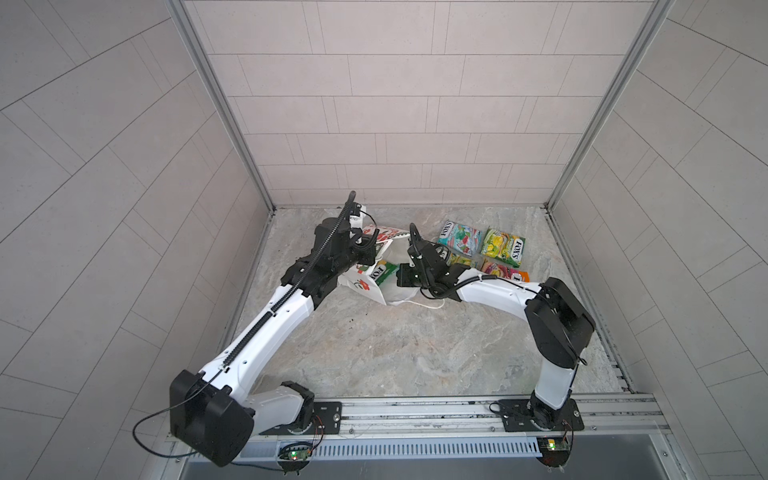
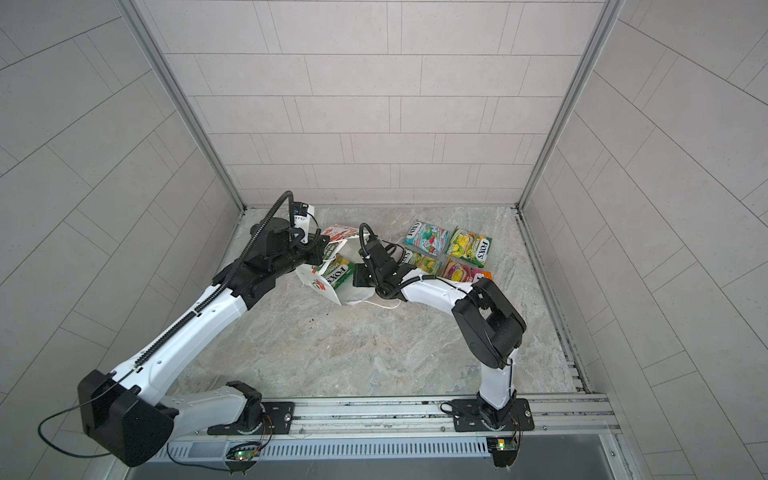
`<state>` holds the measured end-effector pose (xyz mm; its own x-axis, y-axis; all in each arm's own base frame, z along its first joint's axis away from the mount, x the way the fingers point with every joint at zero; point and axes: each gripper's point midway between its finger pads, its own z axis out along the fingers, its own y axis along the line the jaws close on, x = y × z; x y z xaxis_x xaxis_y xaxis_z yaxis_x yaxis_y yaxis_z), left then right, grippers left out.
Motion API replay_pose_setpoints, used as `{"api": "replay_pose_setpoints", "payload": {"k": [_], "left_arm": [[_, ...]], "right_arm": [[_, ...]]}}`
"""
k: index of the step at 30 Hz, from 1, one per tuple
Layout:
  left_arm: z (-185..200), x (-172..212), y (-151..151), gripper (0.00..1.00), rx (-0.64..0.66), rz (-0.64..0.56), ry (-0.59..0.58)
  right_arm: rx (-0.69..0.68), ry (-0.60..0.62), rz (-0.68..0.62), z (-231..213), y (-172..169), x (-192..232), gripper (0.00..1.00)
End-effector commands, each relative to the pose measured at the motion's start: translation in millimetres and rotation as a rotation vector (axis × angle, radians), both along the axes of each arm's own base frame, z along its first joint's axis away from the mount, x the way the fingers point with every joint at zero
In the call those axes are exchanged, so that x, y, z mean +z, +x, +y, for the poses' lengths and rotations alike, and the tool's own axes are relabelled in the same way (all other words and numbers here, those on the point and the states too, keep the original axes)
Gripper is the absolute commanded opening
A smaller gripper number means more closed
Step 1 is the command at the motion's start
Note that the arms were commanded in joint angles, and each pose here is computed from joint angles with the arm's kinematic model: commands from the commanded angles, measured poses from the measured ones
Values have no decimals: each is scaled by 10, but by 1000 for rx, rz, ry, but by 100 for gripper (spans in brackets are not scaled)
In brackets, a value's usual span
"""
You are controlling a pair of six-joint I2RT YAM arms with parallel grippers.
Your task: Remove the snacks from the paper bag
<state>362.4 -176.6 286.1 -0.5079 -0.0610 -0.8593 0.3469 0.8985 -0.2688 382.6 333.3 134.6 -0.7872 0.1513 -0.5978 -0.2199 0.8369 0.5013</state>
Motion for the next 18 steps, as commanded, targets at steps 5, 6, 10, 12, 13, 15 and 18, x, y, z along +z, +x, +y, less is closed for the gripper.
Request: {"api": "replay_pose_setpoints", "payload": {"k": [5, 6, 10, 12, 13, 15, 18], "left_arm": [[-4, 73, 15, 0, -4, -9, 14], [-23, 77, 9, 0, -13, -8, 7], [-111, 183, -11, 0, -50, -29, -55], [-146, 257, -24, 0, -61, -48, -97], [-168, 312, -42, 0, -71, -62, -118], [-186, 422, -69, 0, -84, -89, -151], [-183, 546, -89, 0, -76, -122, -208]], "right_arm": [[-14, 40, -48, -192, -38, 213, 0], [-5, 38, -44, -180, -47, 209, 0], [62, 51, -1, -19, -100, 113, 9], [87, 48, 4, 48, -134, 77, 18], [91, 38, 8, 64, -148, 51, 21], [92, 20, 14, 80, -166, 11, 28], [84, -2, 27, 97, -197, -65, 31]]}}
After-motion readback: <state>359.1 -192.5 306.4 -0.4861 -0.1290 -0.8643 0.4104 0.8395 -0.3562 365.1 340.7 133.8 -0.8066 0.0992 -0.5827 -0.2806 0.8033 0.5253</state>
